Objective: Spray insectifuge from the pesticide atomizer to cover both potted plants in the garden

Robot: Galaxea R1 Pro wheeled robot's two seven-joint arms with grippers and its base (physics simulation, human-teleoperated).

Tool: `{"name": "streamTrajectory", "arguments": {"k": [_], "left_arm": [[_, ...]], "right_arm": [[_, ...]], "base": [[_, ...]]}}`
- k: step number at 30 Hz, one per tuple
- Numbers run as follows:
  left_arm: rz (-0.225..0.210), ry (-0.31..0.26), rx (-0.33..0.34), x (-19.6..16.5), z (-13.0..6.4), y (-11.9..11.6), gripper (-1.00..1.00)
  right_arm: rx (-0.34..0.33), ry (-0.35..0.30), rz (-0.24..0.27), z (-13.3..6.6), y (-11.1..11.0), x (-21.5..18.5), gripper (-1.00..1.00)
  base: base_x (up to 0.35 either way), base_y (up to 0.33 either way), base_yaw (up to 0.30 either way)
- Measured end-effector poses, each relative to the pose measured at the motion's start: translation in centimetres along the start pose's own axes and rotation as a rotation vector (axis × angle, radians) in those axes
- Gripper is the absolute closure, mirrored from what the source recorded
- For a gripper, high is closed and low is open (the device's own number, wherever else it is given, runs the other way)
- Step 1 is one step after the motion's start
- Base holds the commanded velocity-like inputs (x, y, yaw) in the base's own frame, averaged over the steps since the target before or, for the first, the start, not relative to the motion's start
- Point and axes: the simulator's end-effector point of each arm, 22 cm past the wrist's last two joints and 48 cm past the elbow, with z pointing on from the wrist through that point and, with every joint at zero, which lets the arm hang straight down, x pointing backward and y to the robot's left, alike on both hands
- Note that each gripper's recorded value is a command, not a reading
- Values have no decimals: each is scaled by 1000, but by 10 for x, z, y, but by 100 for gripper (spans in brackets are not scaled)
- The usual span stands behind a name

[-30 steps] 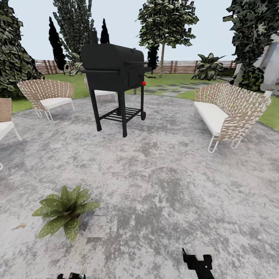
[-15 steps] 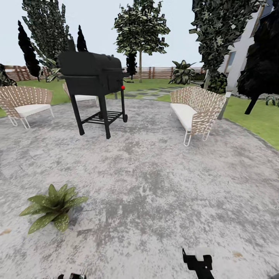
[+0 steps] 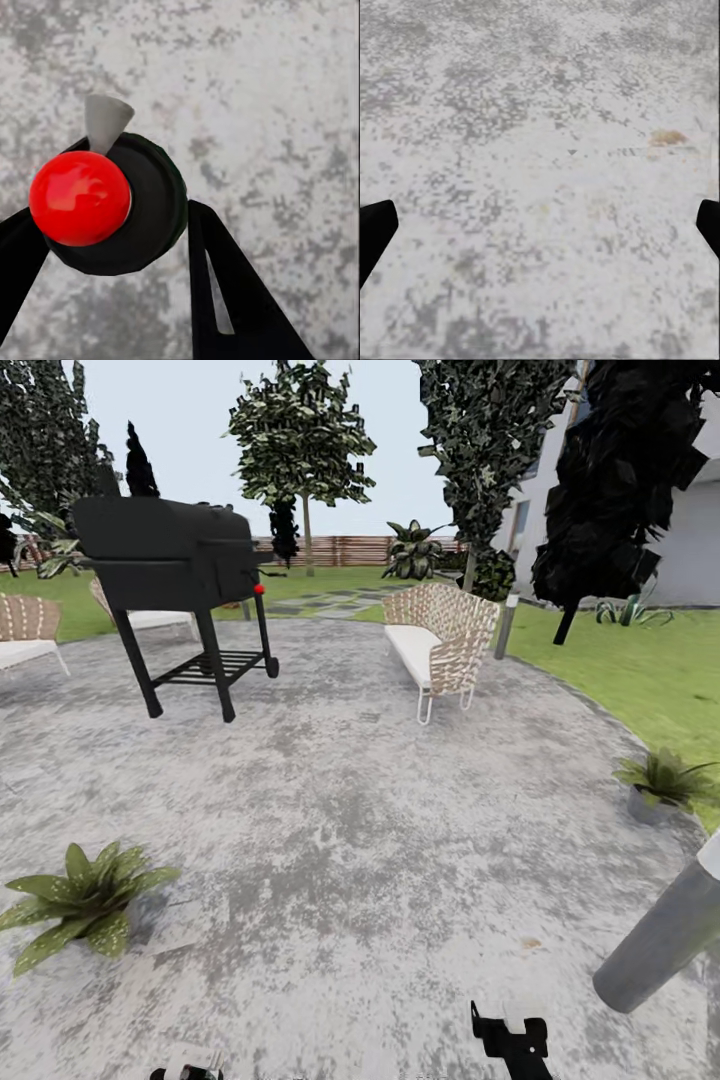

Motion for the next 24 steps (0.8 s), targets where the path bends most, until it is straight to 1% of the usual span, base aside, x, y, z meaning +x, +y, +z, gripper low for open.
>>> {"name": "streamTrajectory", "arguments": {"k": [24], "left_arm": [[2,-14,-1,-7,-2,0,100]], "right_arm": [[0,-15,2,-1,0,-8,-100]], "base": [[-6,-272,-300]]}}
